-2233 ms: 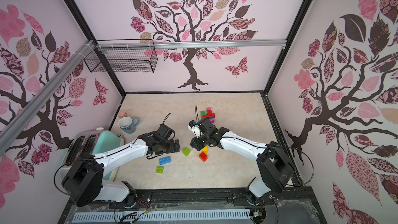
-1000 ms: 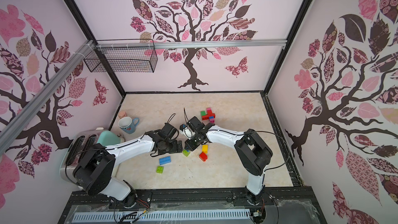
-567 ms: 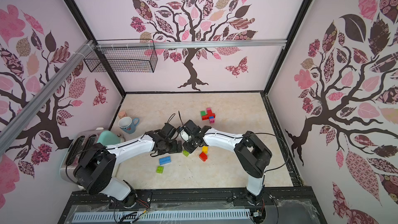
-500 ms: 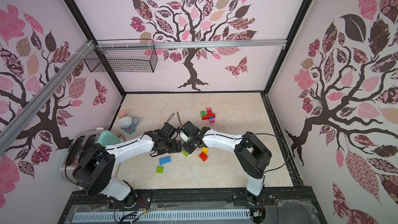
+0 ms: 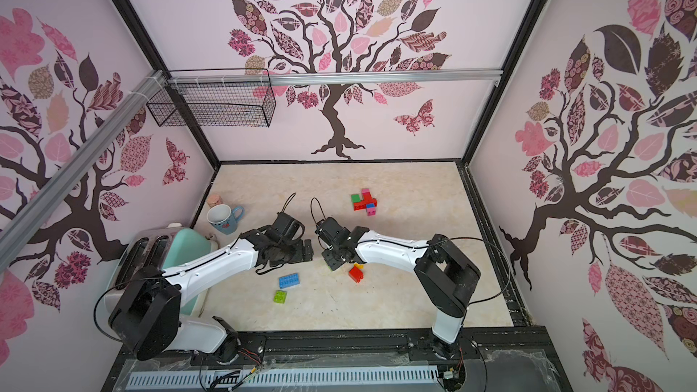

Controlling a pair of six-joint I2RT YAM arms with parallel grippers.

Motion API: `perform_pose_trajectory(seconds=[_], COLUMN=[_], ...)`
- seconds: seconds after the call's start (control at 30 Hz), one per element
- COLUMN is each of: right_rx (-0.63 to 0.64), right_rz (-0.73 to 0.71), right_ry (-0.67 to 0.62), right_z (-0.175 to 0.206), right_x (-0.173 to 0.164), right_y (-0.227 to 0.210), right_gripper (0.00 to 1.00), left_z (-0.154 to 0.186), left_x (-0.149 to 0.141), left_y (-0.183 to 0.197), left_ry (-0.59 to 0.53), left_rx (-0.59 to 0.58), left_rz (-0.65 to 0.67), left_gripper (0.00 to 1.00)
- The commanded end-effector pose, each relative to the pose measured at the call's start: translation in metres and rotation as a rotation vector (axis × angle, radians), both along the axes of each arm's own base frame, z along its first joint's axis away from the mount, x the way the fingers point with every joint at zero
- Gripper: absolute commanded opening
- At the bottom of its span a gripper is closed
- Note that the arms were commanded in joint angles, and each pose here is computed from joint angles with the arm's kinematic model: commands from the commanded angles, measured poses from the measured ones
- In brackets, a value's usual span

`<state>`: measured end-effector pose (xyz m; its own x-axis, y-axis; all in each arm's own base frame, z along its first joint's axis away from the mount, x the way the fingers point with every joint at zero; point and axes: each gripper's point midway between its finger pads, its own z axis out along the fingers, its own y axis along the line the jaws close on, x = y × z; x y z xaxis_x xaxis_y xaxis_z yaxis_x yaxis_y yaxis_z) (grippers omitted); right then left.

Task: Assemble the number 4 with lego
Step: Assemble the lego brick with the lego brick.

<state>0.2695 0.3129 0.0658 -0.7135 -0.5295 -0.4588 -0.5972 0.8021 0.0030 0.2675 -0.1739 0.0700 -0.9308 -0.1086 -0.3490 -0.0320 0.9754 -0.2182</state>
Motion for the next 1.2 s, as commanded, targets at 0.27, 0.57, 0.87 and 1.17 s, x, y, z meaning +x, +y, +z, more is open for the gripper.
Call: perform_pose_trajectory(seconds=[0.27, 0.57, 0.87, 1.17], right_rx=[-0.226, -0.149, 0.066, 0.211], right_rz=[-0.069, -0.116, -0.172, -0.237], right_ry=[0.153, 0.102, -0.008, -0.193], right_z=[-0.056, -0.031, 0.021, 0.063], right_x=[-0.031, -0.017, 0.000, 0.012], right_y=[-0.047, -0.032, -0.009, -0.022], right_gripper=[0.00, 0.13, 0.63, 0.99], left_z=[0.006, 0.006, 0.008, -0.006], left_x=[-0.001, -0.001, -0.012, -0.074], left_y=[0.021, 0.023, 0.042, 0.066], left_ry=[-0.055, -0.054, -0.053, 0.080], left_rx=[0.026, 0.024, 0.081, 0.135], left_rz=[0.052, 0.061, 0.102, 0.143], left_gripper=[0.98, 0.98, 0.98, 0.98])
